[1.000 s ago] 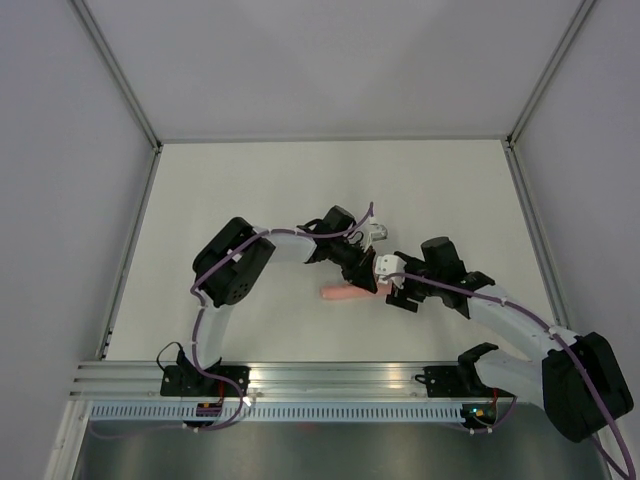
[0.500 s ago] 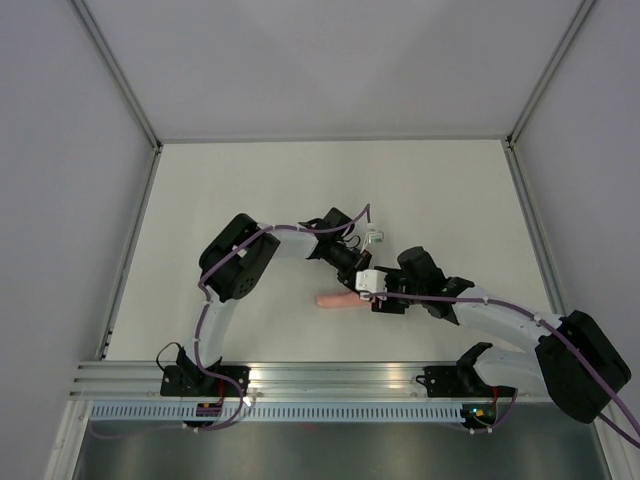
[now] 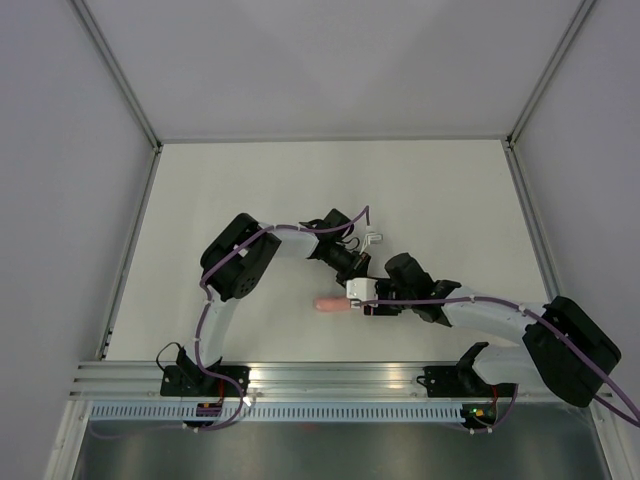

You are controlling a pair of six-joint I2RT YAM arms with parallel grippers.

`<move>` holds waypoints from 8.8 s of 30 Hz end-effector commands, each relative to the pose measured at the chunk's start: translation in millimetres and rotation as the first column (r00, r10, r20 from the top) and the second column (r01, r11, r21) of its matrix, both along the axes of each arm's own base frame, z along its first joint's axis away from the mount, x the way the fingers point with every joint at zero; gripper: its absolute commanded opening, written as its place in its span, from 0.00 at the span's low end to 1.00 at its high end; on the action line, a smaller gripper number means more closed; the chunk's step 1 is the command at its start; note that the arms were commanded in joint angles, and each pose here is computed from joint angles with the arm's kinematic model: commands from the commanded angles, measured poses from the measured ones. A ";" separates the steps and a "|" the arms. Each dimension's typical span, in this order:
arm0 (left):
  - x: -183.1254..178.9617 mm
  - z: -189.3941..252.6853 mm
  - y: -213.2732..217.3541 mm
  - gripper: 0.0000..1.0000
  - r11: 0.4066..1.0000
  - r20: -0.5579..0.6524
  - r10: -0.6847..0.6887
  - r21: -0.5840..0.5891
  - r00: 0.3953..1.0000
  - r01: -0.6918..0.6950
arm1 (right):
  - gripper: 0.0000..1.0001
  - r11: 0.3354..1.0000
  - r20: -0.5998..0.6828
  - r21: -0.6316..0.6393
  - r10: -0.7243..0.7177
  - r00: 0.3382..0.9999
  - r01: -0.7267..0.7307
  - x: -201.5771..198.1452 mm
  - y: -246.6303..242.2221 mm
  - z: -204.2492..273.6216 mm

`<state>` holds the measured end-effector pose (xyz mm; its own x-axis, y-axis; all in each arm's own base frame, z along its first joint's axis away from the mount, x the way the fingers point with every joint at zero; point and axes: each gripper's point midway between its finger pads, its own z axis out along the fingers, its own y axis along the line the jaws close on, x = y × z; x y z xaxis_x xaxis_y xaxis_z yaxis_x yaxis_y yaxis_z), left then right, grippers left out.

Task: Fold the napkin, place the utensils inside, and roll it up
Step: Roll the napkin with the utensil

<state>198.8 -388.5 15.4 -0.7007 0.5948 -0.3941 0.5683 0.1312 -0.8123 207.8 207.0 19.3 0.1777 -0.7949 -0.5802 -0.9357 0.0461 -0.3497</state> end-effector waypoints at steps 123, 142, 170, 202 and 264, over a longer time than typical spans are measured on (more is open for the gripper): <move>-20.8 -42.1 26.4 0.02 0.973 0.710 -0.065 0.200 0.701 -0.112 | 0.68 0.924 -0.372 0.183 -0.250 0.894 0.335 88.6 -76.9 73.3; -7.3 -54.9 27.0 0.02 0.969 0.139 0.012 0.244 0.990 -0.046 | 0.70 0.961 -0.121 0.201 -0.170 0.978 0.192 33.9 -64.9 70.4; 2.9 -59.9 27.8 0.02 0.952 -0.026 0.044 0.303 0.999 -0.034 | 0.55 1.000 0.082 -0.024 -0.018 0.996 0.020 6.7 -7.8 -6.0; 93.2 65.5 32.6 0.42 0.964 0.223 0.227 0.085 0.948 -0.251 | 0.13 0.963 -0.465 -0.257 -0.044 0.884 -0.087 -47.6 -30.6 -57.5; 133.8 122.2 156.4 0.40 0.380 0.327 0.889 -0.135 0.321 -0.915 | 0.12 0.438 -0.652 -0.294 -0.742 0.157 0.849 155.6 51.9 -81.1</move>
<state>295.2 -236.0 143.4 -0.7153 -0.1196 -0.6885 0.4100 0.7261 -0.5520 399.6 309.4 17.3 -0.8487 -0.1794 -0.4976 -0.4437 0.7534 0.4852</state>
